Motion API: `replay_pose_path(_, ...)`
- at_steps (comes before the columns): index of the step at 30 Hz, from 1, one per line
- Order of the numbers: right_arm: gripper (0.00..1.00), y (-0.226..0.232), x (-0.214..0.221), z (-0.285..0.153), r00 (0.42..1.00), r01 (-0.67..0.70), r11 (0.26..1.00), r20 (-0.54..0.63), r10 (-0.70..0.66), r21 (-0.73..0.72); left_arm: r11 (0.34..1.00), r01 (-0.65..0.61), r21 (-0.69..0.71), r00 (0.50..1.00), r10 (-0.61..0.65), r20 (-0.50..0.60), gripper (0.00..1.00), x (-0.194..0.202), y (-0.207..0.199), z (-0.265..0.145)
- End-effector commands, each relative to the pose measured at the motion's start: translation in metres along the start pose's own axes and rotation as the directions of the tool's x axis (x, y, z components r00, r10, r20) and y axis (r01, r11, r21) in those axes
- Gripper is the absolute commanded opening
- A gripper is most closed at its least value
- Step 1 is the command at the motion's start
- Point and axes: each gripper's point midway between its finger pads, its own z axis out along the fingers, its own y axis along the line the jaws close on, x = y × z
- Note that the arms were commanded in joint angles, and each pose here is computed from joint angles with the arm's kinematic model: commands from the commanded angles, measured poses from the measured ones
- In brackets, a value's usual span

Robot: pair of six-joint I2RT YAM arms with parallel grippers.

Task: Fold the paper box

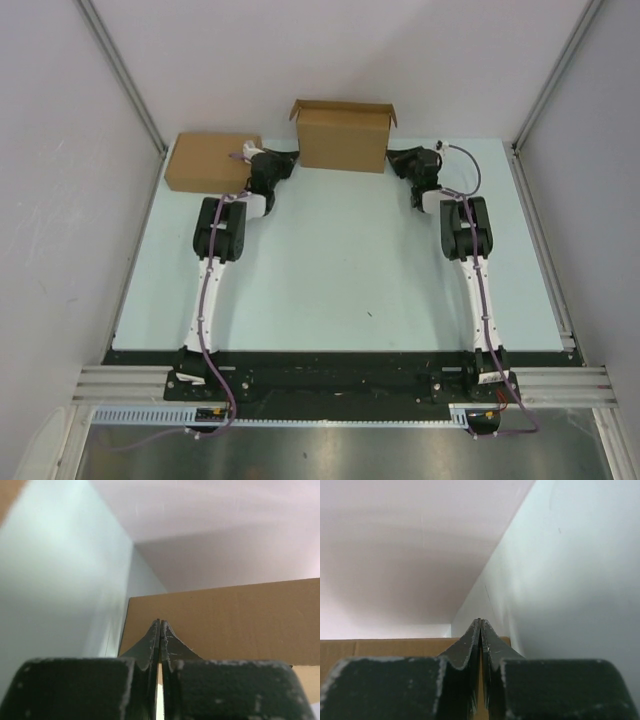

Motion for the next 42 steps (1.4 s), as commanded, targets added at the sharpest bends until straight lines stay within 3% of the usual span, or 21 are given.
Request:
replay_pose_path(1, 0.06, 0.029, 0.03, -0.023, 0.996, 0.012, 0.998, -0.084, -0.017, -0.064, 0.994, 0.05, 0.098, 0.996, -0.043, -0.075, 0.04, 0.025, -0.05, -0.03)
replay_pose_path(20, 0.05, 0.024, 0.06, -0.122, 0.993, 0.036, 0.999, -0.117, -0.033, 0.029, 0.993, 0.061, 0.104, 0.987, -0.045, -0.152, 0.03, 0.05, -0.062, -0.131)
replay_pose_path(30, 0.04, 0.018, 0.066, -0.168, 0.991, 0.069, 0.994, -0.118, -0.059, 0.082, 0.995, 0.065, 0.08, 0.986, -0.052, -0.157, 0.04, 0.054, -0.048, -0.187)
replay_pose_path(37, 0.05, 0.018, 0.039, -0.182, 0.992, 0.105, 0.988, -0.082, -0.096, 0.114, 0.994, 0.059, 0.087, 0.991, -0.048, -0.122, 0.1, 0.038, -0.052, -0.198)
replay_pose_path(42, 0.09, 0.018, -0.01, -0.188, 0.991, 0.131, 0.982, -0.006, -0.132, 0.138, 0.999, -0.021, 0.045, 0.998, 0.023, -0.052, 0.12, 0.003, -0.044, -0.202)
